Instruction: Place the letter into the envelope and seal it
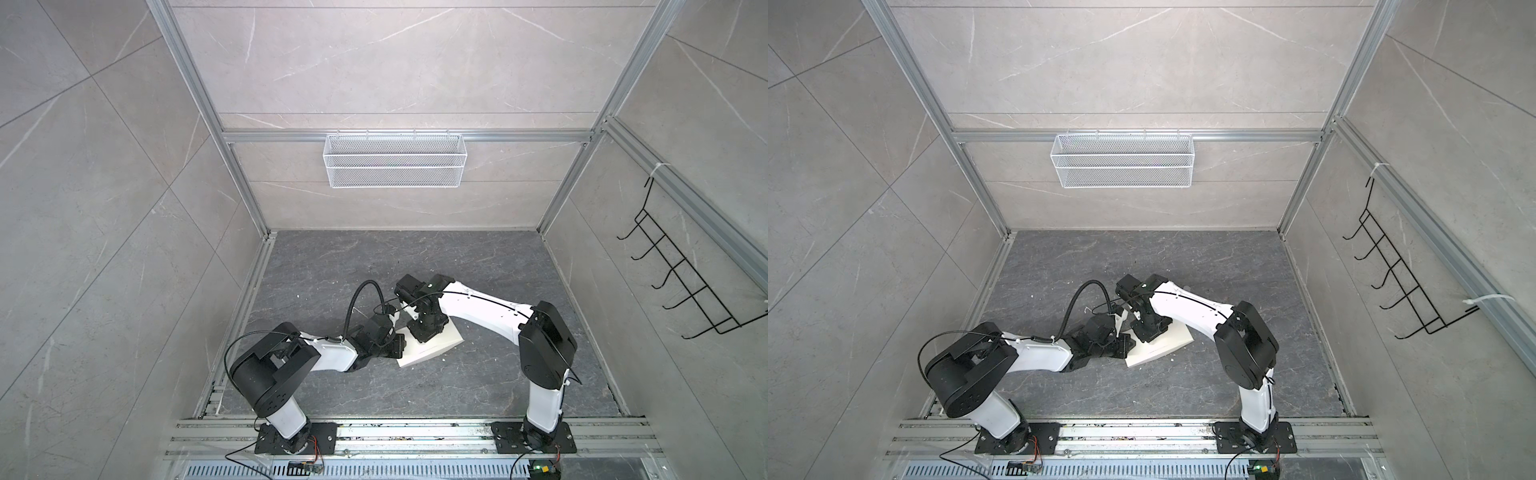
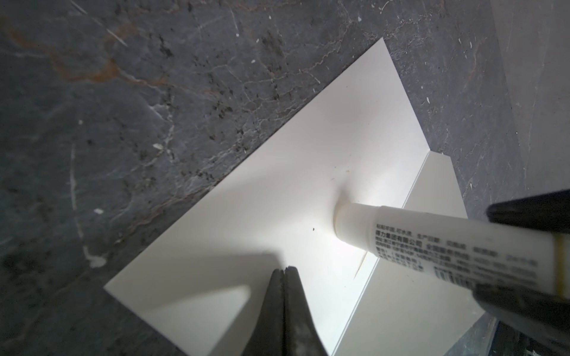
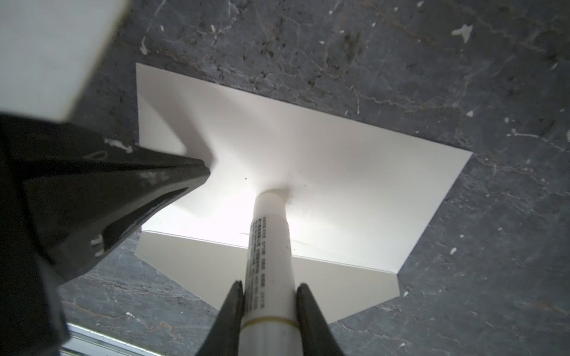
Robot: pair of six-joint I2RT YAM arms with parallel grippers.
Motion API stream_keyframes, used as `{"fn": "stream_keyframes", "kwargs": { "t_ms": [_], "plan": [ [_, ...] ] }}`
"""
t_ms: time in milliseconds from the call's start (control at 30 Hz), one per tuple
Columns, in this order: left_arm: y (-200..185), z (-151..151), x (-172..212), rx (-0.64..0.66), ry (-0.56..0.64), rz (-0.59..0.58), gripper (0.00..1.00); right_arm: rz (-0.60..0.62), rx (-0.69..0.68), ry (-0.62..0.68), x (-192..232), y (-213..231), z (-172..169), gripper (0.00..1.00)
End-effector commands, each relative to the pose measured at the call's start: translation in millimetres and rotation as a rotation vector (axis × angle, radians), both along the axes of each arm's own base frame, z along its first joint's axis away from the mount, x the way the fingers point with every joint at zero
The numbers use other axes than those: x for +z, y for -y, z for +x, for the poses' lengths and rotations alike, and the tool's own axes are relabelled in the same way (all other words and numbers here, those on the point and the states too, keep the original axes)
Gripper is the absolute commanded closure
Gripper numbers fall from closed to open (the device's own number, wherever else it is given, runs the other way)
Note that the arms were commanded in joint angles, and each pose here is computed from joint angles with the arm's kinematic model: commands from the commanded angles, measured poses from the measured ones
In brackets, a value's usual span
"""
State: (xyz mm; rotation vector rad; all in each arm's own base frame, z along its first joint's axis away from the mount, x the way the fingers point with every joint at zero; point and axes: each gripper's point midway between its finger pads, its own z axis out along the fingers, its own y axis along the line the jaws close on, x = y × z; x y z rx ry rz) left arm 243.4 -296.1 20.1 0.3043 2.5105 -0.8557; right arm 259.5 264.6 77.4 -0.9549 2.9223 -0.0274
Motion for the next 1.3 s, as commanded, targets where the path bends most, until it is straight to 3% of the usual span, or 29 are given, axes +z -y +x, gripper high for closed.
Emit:
{"fn": "stream_keyframes", "kwargs": {
  "t_ms": [0,1267],
  "plan": [
    [-24.3,-11.7,-33.2,0.009,-0.061,0.146,1.0,-0.138,-0.05,0.013,-5.8,38.9,4.7,1.0],
    [-25.6,-15.1,-47.9,-0.002,-0.082,0.194,1.0,-0.229,-0.143,0.025,-12.4,80.9,39.5,1.0]
  ]
}}
